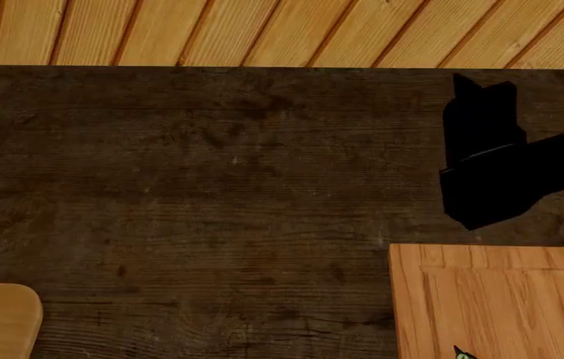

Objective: Place the kiwi and the asparagus on separate cutting boards.

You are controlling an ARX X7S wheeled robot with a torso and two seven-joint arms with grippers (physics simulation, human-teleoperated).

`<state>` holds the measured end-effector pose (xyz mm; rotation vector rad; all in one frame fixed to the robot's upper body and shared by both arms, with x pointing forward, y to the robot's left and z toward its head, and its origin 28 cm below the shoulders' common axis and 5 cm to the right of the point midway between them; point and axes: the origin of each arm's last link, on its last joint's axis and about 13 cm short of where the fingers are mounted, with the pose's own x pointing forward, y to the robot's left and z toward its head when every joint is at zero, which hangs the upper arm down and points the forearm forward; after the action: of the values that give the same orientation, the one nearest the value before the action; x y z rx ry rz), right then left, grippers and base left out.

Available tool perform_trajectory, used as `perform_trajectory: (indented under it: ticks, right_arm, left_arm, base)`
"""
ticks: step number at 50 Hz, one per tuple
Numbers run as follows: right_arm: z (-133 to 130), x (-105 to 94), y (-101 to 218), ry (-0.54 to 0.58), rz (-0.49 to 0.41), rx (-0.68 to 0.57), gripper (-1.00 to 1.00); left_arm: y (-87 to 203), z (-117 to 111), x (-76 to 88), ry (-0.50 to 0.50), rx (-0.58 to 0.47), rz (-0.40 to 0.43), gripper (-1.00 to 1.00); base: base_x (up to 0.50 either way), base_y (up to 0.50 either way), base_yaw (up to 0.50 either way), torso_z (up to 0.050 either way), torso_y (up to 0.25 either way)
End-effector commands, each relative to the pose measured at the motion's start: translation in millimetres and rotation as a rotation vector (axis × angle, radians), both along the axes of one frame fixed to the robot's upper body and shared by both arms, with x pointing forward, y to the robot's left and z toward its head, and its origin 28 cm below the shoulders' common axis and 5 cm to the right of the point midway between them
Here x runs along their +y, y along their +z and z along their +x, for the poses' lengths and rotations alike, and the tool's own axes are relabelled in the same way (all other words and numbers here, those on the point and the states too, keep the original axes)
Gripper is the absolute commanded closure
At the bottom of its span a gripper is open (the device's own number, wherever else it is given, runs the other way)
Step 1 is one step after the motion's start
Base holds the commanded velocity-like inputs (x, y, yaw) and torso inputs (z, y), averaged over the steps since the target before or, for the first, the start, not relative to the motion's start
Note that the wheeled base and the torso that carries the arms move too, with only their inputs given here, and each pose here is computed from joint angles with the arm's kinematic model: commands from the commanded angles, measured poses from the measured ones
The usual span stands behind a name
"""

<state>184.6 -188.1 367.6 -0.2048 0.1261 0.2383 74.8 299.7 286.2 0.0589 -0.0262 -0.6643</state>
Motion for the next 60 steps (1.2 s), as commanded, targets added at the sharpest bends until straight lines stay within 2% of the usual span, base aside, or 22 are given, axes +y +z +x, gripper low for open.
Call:
perform_trajectory:
  ticks: [1, 7, 10, 11, 19, 22, 33, 37, 48, 60]
  right_arm:
    - [0, 3.6, 3, 0.01, 0.008, -0.059, -1.0]
    - [2, 3.8, -1, 0.006, -0.001, -0.053, -1.0]
    - [-4, 4.3, 2, 0.007, -0.013, -0.055, -1.0]
    - [-5, 4.1, 4, 0.006, -0.009, -0.06, -1.0]
    - [-2, 2.2, -5, -0.004, -0.007, -0.047, -1.0]
    - [-3, 2.4, -4, -0.002, -0.006, -0.048, -1.0]
    - [-7, -1.7, -11, -0.016, 0.005, -0.034, -1.0]
    - [-6, -2.7, -17, -0.016, 0.003, -0.025, -1.0]
    - [-12, -6.8, -34, -0.044, 0.026, 0.005, -1.0]
    - [-11, -8.1, -40, -0.047, 0.024, 0.013, -1.0]
  left_arm:
    - [-10, -10, -3.3, -0.108, 0.027, 0.035, -1.0]
    - [-21, -13, -5.9, -0.118, 0.082, 0.07, -1.0]
    - [-29, -17, -8.0, -0.112, 0.086, 0.157, -1.0]
    - [-32, -16, -8.6, -0.086, 0.072, 0.219, -1.0]
    - [-38, -20, -7.0, -0.104, 0.118, 0.19, -1.0]
    - [-46, -22, -5.1, -0.094, 0.142, 0.225, -1.0]
    - [-52, -10, -13.1, -0.075, 0.176, 0.253, -1.0]
    - [-67, -13, -17.9, -0.113, 0.245, 0.293, -1.0]
    - [-62, -1, -29.1, -0.171, 0.195, 0.274, -1.0]
    - [-73, 7, -37.2, -0.221, 0.224, 0.305, -1.0]
  base:
    - [0.0, 0.0, 0.0, 0.0, 0.0]
    - [0.0, 0.0, 0.0, 0.0, 0.0]
    - [0.0, 0.0, 0.0, 0.0, 0.0]
    - [0.0, 0.0, 0.0, 0.0, 0.0]
    - [0.0, 0.0, 0.0, 0.0, 0.0]
    - [0.0, 0.0, 0.0, 0.0, 0.0]
    - [0.0, 0.0, 0.0, 0.0, 0.0]
    - [0.0, 0.0, 0.0, 0.0, 0.0]
    - [0.0, 0.0, 0.0, 0.0, 0.0]
    - [0.0, 0.0, 0.0, 0.0, 0.0]
